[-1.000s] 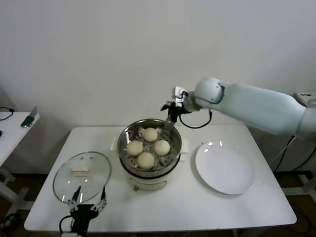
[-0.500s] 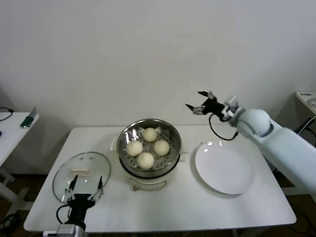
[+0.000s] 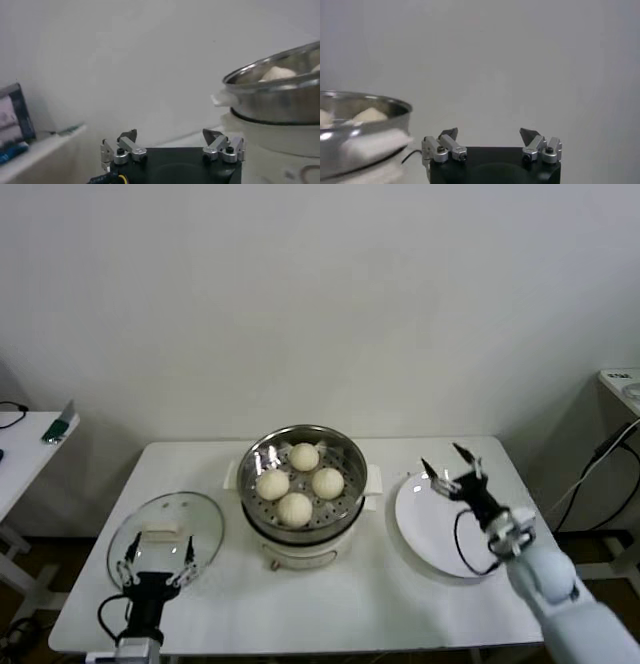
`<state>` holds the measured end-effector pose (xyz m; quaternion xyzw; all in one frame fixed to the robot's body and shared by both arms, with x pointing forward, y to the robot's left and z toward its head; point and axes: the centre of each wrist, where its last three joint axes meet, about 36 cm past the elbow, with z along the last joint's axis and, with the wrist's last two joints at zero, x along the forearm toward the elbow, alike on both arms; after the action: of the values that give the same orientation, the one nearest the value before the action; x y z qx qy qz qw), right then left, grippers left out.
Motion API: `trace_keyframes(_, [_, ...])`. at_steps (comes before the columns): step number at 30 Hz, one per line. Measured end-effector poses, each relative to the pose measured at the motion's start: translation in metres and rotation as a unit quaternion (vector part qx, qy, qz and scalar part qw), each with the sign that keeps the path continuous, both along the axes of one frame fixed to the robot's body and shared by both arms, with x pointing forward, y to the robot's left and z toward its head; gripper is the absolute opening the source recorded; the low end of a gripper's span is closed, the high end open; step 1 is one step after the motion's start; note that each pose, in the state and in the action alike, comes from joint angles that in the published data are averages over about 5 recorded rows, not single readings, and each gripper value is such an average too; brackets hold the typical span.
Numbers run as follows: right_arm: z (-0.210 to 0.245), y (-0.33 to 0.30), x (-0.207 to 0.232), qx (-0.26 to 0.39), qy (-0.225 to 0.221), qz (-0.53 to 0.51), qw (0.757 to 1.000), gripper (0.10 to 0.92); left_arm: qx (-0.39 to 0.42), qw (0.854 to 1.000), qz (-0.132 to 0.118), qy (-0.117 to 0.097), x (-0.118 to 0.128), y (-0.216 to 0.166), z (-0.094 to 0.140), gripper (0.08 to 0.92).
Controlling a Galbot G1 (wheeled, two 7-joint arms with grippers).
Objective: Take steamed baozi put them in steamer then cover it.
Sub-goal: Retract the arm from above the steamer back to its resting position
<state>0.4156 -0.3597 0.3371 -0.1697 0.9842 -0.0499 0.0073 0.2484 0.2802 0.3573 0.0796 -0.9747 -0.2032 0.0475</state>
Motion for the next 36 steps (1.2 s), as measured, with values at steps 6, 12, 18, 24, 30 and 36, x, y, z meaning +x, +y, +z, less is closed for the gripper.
trace_keyframes(6, [-0.053,0.011,-0.066,0.035,0.007,-0.043,0.998,0.823,0.140,0.990,0.011,-0.010,0.004,0.015,-0.008,0.823])
trace_keyframes(12, [-0.078,0.019,-0.104,0.051,0.007,-0.076,0.996,0.823,0.296,0.955,-0.001,0.000,0.012,0.033,-0.034,0.823])
trace_keyframes(18, [-0.089,0.023,-0.128,0.060,0.003,-0.099,0.993,0.823,0.425,0.905,-0.020,0.019,0.023,0.053,-0.068,0.823])
trace_keyframes(24, [-0.095,0.026,-0.146,0.066,-0.001,-0.119,0.991,0.823,0.504,0.862,-0.037,0.035,0.035,0.073,-0.094,0.823])
trace_keyframes(30, [-0.098,0.028,-0.159,0.070,-0.003,-0.133,0.989,0.823,0.545,0.836,-0.044,0.048,0.050,0.093,-0.110,0.823])
trace_keyframes(36, [-0.100,0.029,-0.170,0.072,-0.004,-0.143,0.987,0.823,0.570,0.818,-0.050,0.053,0.067,0.108,-0.117,0.823])
